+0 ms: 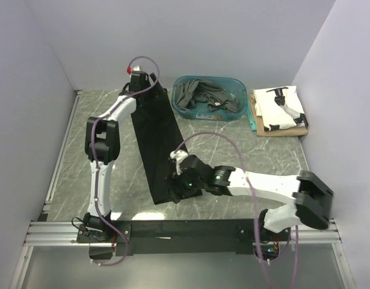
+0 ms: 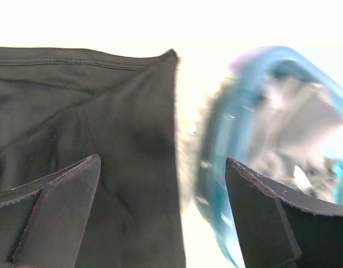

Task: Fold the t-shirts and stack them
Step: Fold the tshirt

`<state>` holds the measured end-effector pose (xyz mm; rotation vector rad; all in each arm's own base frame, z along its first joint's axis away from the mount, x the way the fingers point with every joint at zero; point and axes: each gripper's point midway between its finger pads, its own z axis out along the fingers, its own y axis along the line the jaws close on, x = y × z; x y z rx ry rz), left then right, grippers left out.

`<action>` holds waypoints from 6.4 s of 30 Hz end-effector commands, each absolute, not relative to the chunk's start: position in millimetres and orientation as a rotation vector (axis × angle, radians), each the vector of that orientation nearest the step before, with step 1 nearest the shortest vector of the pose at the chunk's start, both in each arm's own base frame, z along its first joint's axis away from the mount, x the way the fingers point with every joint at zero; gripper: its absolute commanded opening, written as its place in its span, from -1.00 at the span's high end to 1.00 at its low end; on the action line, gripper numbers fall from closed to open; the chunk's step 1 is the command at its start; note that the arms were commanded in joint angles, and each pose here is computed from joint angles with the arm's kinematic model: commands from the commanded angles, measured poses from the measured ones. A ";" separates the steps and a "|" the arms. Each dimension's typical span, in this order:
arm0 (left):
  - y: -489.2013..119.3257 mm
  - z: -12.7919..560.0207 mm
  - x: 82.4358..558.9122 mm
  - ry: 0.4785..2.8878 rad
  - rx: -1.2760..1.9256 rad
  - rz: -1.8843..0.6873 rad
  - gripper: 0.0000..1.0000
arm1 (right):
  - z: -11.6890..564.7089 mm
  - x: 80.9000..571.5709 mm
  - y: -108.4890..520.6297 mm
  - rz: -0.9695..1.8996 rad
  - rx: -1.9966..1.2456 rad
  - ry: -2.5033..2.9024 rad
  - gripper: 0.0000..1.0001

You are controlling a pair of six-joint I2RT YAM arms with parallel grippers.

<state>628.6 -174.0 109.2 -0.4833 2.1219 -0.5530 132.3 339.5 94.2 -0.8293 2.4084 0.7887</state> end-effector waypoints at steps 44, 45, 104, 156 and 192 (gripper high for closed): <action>-190.9 37.6 134.6 2.601 -0.485 -0.436 -0.42 | 77.4 180.1 253.4 0.982 -0.296 2.444 -0.85; -191.3 35.7 134.9 2.597 -0.482 -0.442 -0.35 | 75.4 179.7 253.0 0.977 -0.294 2.451 -0.84; -218.3 20.8 83.8 2.748 -0.386 -0.461 0.99 | 42.5 133.7 233.9 0.905 -0.317 2.583 1.00; -126.7 147.3 363.5 2.129 -0.818 -0.273 0.99 | 170.1 411.6 332.0 0.584 -0.357 2.264 1.00; -112.5 84.8 446.7 2.243 -0.794 -0.236 0.09 | 115.4 515.7 362.9 0.584 -0.384 2.123 0.77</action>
